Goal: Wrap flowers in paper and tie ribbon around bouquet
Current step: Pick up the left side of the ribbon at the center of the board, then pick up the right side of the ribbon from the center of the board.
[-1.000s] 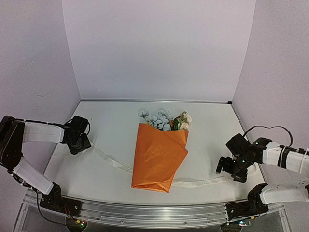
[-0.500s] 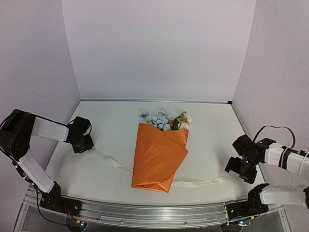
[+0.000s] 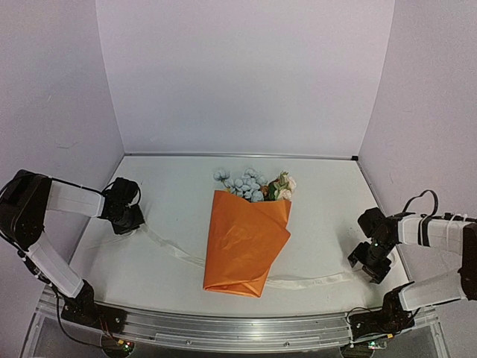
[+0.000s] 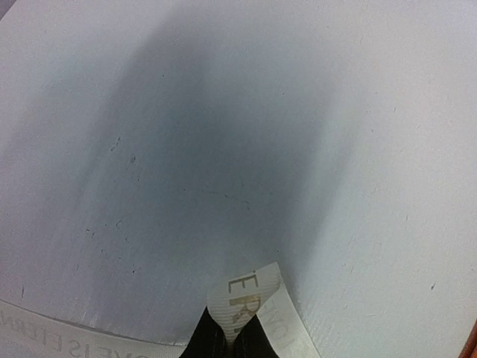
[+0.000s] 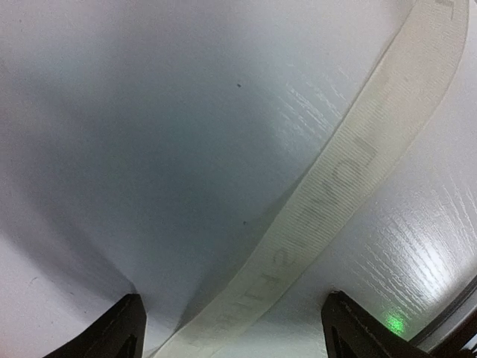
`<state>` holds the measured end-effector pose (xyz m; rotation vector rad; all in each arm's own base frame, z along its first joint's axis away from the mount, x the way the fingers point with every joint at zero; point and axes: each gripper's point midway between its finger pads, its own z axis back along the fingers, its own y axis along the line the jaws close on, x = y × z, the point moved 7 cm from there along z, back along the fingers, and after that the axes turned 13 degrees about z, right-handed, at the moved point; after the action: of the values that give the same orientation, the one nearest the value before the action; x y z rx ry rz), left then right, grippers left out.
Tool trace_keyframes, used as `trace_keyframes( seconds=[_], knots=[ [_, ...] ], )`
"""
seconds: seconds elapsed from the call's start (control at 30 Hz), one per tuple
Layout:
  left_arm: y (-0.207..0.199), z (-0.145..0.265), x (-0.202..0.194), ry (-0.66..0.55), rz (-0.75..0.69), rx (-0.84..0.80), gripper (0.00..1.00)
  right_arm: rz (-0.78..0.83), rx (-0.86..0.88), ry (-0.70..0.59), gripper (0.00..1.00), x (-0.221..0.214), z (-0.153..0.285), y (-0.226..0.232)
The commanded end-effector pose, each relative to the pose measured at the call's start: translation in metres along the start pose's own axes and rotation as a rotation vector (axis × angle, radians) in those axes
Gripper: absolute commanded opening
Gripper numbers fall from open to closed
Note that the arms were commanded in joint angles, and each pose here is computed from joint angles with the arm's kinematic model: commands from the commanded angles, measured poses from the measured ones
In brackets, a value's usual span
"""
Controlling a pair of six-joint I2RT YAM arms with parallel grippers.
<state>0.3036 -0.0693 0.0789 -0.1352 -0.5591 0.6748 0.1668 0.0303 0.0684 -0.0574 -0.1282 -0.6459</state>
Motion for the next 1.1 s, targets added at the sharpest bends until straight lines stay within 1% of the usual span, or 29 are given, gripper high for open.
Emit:
trace_keyframes(
  seconds=[0.0, 0.13, 0.27, 0.37, 0.63, 0.9, 1.07],
  knots=[
    [-0.013, 0.017, 0.018, -0.065, 0.015, -0.061, 0.04, -0.053, -0.018, 0.018, 0.71, -0.003, -0.022, -0.003],
    [-0.012, 0.02, 0.02, -0.079, 0.014, -0.049, 0.01, -0.063, -0.041, 0.017, 0.4, -0.004, -0.026, -0.007],
    [-0.011, 0.022, 0.023, -0.095, 0.019, -0.033, 0.0, -0.061, -0.051, 0.022, 0.15, -0.003, -0.027, -0.007],
    [-0.012, 0.023, 0.026, -0.107, 0.025, -0.027, 0.0, -0.049, -0.039, 0.021, 0.01, 0.001, -0.024, -0.001],
    [-0.017, 0.026, 0.037, -0.132, 0.037, -0.037, 0.0, -0.05, 0.01, -0.012, 0.0, 0.027, -0.009, 0.013],
    [-0.03, 0.021, 0.05, -0.146, 0.037, -0.066, 0.0, -0.085, 0.111, -0.033, 0.0, 0.077, 0.013, 0.044],
    [-0.038, 0.018, 0.054, -0.142, 0.04, -0.087, 0.0, -0.121, 0.154, -0.043, 0.0, 0.105, 0.023, 0.054]
  ],
)
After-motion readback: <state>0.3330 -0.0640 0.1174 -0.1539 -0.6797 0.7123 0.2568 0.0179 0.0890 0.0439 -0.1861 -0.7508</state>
